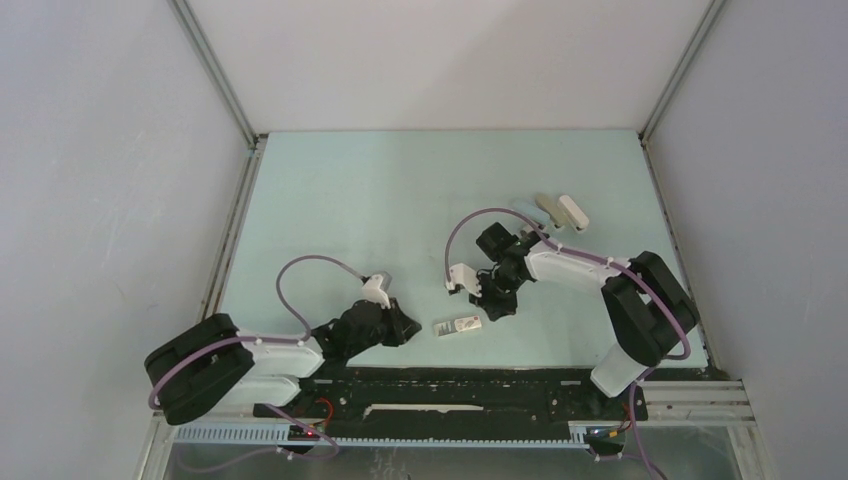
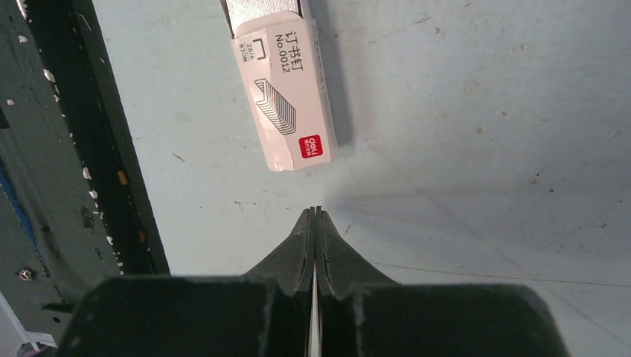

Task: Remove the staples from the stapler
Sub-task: Close the staple box at the center of the board.

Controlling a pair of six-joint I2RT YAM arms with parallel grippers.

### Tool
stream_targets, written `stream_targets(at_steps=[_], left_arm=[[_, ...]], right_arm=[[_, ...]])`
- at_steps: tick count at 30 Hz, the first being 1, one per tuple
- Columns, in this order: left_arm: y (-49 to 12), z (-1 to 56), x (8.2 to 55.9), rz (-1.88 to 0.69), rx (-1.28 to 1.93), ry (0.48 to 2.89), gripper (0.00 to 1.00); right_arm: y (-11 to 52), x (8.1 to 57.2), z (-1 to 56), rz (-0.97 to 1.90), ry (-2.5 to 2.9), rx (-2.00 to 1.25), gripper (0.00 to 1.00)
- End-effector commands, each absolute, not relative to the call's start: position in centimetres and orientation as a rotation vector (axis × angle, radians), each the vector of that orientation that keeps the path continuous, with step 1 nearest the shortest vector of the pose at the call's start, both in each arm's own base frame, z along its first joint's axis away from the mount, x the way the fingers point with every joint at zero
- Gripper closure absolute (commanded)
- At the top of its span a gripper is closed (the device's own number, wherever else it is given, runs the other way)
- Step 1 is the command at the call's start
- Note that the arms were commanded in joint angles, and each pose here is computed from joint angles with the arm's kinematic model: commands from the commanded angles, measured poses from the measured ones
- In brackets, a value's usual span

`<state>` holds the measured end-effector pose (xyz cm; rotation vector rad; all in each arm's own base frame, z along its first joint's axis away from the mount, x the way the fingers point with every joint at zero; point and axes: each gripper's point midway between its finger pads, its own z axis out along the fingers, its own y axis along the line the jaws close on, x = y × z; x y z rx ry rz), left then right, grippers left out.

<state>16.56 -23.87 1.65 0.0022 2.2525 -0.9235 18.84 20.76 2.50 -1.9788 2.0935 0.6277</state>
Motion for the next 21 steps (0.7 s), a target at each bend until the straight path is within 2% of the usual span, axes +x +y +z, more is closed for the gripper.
stream_targets(at_steps=[1,21], left_arm=[[-25.9,2.3,16.0,-1.009,0.037,2.271,0.85],[-27.6,0.9,15.4,-1.038,0.075,2.347,0.89]], right_arm=[[21.5,19.3,3.1,0.612,2.071,-1.992,0.98],[22.9,18.8,1.4,0.595,2.123,-2.014,0.97]])
